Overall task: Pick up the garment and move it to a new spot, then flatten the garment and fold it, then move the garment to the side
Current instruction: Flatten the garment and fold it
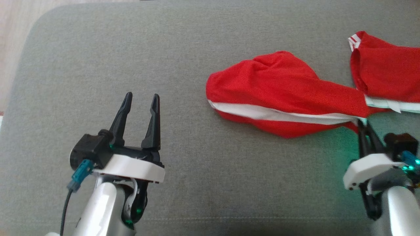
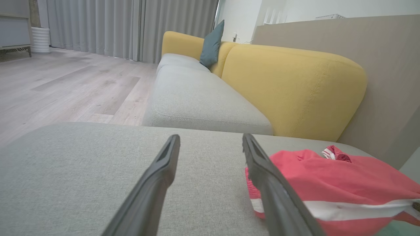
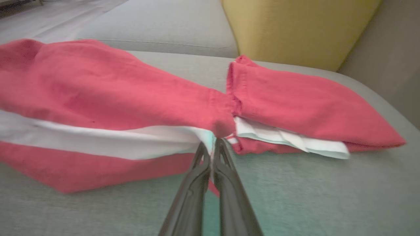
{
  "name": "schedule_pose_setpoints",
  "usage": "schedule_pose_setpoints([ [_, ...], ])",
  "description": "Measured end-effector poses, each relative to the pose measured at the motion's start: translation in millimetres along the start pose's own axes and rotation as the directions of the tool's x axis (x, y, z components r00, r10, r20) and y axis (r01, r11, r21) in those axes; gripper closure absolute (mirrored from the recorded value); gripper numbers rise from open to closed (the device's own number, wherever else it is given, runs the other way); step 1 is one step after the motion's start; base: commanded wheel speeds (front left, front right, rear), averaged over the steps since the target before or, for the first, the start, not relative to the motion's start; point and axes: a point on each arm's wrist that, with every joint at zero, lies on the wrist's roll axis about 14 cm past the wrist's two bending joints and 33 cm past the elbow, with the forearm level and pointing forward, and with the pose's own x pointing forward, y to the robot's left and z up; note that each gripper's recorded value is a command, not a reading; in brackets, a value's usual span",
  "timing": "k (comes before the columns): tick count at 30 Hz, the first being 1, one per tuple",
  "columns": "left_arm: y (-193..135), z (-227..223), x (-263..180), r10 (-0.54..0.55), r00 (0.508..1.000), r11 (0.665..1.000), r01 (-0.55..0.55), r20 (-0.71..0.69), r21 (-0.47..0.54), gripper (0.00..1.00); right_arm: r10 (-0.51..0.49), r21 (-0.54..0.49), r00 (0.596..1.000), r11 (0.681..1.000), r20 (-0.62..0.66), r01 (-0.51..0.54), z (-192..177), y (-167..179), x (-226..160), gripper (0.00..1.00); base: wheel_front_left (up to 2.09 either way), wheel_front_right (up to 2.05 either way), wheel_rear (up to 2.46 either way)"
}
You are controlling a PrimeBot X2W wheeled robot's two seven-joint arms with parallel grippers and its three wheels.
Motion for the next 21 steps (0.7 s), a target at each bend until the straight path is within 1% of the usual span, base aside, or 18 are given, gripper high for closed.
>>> schedule_pose_setpoints([
  [3,-4.7,-1.7,2.1,-0.015,1.000,1.000,0.015,-0.003,-0.005,0.00,-0.058,-0.007,0.998,0.998,-0.002,0.058,-2.5,-19.8,-6.0,1.00,0.00,0.00,0.00],
  [5,-8.2,-4.0,3.2,-0.028,1.000,1.000,0.028,-0.008,-0.009,0.00,-0.073,-0.008,0.997,0.997,-0.005,0.073,-5.9,-24.8,-9.2,1.00,0.00,0.00,0.00],
  [9,-16.3,-12.2,3.5,-0.060,0.998,0.998,0.059,-0.031,-0.018,0.00,-0.071,-0.002,0.997,0.997,0.006,0.071,-6.3,-24.1,-10.4,1.00,0.00,0.00,0.00],
  [14,-33.7,-29.7,0.2,-0.131,0.988,0.991,0.128,-0.083,-0.043,0.00,-0.068,0.011,0.997,0.998,0.020,0.068,-6.3,-22.9,-10.5,1.00,0.00,0.00,0.00],
  [17,-48.2,-47.6,-2.3,-0.187,0.973,0.981,0.179,-0.137,-0.069,0.00,-0.074,0.021,0.997,0.997,0.023,0.073,-7.1,-24.8,-11.2,1.00,0.00,0.00,0.00],
  [21,-73.0,-76.0,-5.1,-0.288,0.932,0.957,0.272,-0.222,-0.099,0.00,-0.077,0.023,0.997,0.997,0.017,0.076,-10.0,-25.9,-12.3,1.00,0.00,0.00,0.00],
])
